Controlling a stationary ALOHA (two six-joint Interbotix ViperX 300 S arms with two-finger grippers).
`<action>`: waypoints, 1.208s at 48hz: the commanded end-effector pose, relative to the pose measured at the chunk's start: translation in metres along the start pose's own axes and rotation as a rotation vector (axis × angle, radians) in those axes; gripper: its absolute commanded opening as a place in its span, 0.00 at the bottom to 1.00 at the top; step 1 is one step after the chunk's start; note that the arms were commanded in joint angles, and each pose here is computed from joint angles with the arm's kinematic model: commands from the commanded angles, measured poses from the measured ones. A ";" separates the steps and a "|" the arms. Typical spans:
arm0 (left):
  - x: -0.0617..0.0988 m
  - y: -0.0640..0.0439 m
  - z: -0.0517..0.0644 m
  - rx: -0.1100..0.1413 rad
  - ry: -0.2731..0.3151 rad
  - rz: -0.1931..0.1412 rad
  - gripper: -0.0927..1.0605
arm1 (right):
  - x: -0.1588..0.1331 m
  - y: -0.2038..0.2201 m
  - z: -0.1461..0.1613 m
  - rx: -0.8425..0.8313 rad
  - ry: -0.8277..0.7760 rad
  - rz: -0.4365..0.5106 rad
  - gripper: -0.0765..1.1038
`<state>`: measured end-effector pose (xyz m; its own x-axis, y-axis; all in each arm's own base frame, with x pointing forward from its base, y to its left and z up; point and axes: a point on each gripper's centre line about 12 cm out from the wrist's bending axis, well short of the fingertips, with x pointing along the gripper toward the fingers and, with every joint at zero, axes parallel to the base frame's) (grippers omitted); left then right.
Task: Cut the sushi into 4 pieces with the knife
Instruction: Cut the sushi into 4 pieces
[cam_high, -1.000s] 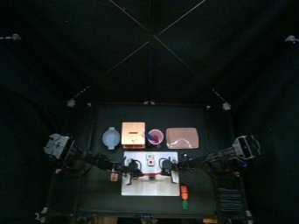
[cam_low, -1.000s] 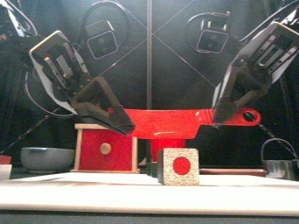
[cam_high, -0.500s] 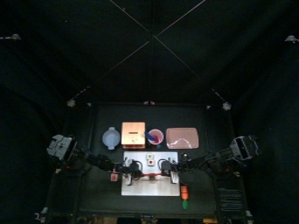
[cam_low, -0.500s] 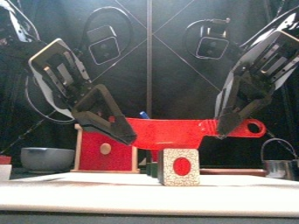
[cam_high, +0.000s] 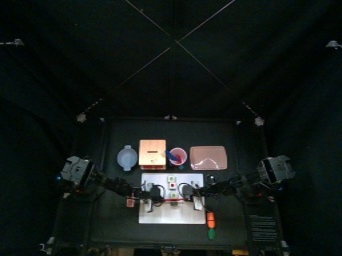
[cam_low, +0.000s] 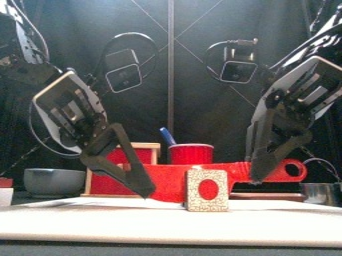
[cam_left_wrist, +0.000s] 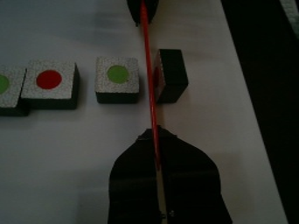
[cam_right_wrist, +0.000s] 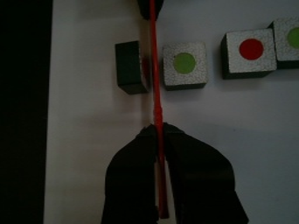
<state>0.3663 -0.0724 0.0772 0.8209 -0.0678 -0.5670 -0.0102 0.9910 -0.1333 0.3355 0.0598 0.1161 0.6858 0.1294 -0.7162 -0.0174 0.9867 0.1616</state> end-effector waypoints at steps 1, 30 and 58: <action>0.010 0.004 0.001 -0.024 -0.002 0.017 0.23 | 0.004 0.001 0.009 0.013 -0.024 0.005 0.21; 0.023 0.017 -0.021 -0.049 0.065 0.064 0.22 | 0.017 -0.006 0.002 0.021 0.009 -0.014 0.21; 0.000 0.026 0.025 0.102 -0.003 0.056 0.26 | -0.003 -0.022 0.030 0.001 -0.067 -0.045 0.21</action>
<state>0.3689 -0.0500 0.0754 0.7878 -0.0222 -0.6155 0.0090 0.9997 -0.0245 0.3423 0.0384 0.1102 0.6750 0.0824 -0.7332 0.0120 0.9924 0.1225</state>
